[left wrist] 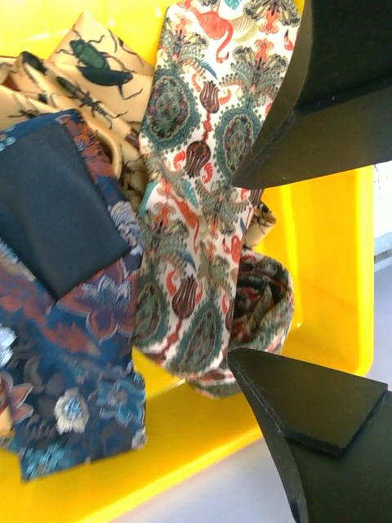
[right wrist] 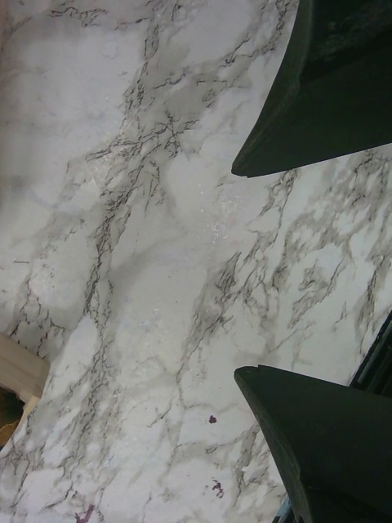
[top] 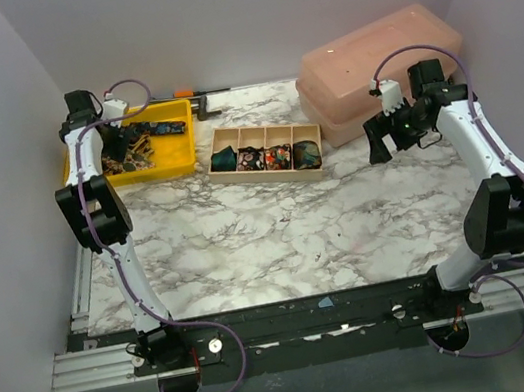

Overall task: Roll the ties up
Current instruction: Pick up the tie from the storage box.

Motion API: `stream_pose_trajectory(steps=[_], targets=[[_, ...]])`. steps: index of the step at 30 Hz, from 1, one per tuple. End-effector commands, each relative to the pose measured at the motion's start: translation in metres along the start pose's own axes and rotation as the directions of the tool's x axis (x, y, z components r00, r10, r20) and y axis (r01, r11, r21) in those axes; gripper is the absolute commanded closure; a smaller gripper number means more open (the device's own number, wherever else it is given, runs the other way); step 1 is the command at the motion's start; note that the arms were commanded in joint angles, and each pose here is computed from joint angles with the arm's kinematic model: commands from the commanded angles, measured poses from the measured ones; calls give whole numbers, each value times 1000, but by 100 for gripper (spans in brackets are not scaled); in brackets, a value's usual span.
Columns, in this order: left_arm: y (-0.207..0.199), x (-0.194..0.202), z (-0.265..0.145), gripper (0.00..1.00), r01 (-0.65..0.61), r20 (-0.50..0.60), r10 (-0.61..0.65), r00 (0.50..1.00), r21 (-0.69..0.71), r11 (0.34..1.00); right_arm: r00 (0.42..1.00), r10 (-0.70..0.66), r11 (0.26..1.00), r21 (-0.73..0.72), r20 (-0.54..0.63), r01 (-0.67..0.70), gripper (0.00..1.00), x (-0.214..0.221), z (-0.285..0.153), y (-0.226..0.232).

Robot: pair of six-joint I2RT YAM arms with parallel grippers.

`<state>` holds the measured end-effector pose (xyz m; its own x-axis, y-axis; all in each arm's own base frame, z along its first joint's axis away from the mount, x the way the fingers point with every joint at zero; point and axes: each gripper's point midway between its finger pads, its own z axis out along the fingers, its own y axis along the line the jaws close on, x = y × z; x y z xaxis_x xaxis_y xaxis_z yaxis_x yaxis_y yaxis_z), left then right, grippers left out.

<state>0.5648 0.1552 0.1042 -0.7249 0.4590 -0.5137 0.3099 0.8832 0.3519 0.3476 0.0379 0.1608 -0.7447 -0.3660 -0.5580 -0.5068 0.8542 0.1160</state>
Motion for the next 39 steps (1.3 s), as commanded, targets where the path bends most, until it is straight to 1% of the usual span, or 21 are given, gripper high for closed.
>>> stream_pose_trajectory(steps=[1, 2, 3, 5, 8, 10, 11, 13, 14, 15, 18, 23, 25, 26, 29, 30, 31, 32, 35, 37, 39], targets=[[-16, 18, 16, 21, -27, -28, 29, 999, 82, 996, 1000, 11, 1000, 19, -29, -10, 0, -1, 2, -6], [-19, 18, 19, 21, -31, -24, 33, 999, 94, 995, 999, 11, 1000, 21, -30, -10, 0, -2, 2, -7], [-20, 18, 22, 30, -38, -21, 40, 999, 93, 995, 999, 11, 1000, 24, -32, -10, 0, -2, 2, -8], [-18, 15, 26, 38, -57, -7, 58, 998, 93, 994, 999, 12, 1000, 29, -39, -11, 0, -2, 2, -9], [-22, 14, 30, 48, -140, -16, 142, 990, 104, 985, 999, 15, 999, 32, -44, -14, 0, -1, 2, -9], [-24, 13, 31, 51, -183, -13, 185, 983, 110, 977, 999, 16, 999, 38, -46, -15, 0, 0, 1, -10], [-24, 12, 31, 56, -195, -6, 197, 980, 113, 974, 999, 17, 999, 39, -46, -16, 0, 0, 1, -10], [-22, 10, 32, 76, -208, 2, 209, 978, 103, 973, 999, 19, 999, 44, -48, -17, 0, 1, 1, -10], [-21, 8, 31, 91, -210, 10, 210, 978, 102, 972, 999, 18, 999, 47, -46, -16, 0, 1, 0, -11], [-20, 5, 28, 100, -211, 19, 211, 977, 99, 972, 999, 18, 999, 47, -46, -16, 0, 1, 0, -10], [-25, -10, 7, 100, -203, 89, 194, 977, 117, 972, 999, 17, 999, 48, -44, -15, 0, 0, -1, -11], [-38, -34, -50, 100, -174, 215, 136, 967, 169, 970, 999, 16, 999, 34, -33, -15, 0, -4, 1, -10], [-42, -28, -62, 100, -150, 189, 114, 975, 185, 971, 1000, 14, 1000, 26, -25, -13, 0, -7, 1, -9], [-46, -22, -64, 94, -125, 154, 94, 984, 210, 970, 1000, 12, 1000, 22, -21, -12, 0, -8, 1, -9], [-62, -3, -64, 47, 4, 21, -11, 1000, 302, 953, 1000, 11, 1000, 20, -13, -11, 0, -11, 0, -8], [-68, 5, -60, 29, 50, -23, -46, 999, 315, 948, 1000, 10, 1000, 20, -11, -10, 0, -11, 1, -8], [-72, 9, -56, 9, 76, -46, -64, 997, 325, 943, 1000, 12, 1000, 20, -9, -12, 0, -11, 1, -8], [-75, 15, -50, 5, 102, -74, -83, 994, 318, 943, 1000, 14, 1000, 17, -11, -14, 0, -10, 1, -8], [-72, 22, -33, 4, 147, -114, -120, 986, 274, 950, 1000, 18, 1000, 13, -12, -18, 0, -10, 1, -7], [-68, 26, -22, 4, 145, -134, -115, 984, 249, 958, 1000, 21, 1000, 14, -13, -20, 0, -9, 1, -7], [-66, 30, -11, 6, 124, -156, -89, 984, 232, 965, 1000, 22, 1000, 14, -17, -22, 0, -9, 1, -7]])
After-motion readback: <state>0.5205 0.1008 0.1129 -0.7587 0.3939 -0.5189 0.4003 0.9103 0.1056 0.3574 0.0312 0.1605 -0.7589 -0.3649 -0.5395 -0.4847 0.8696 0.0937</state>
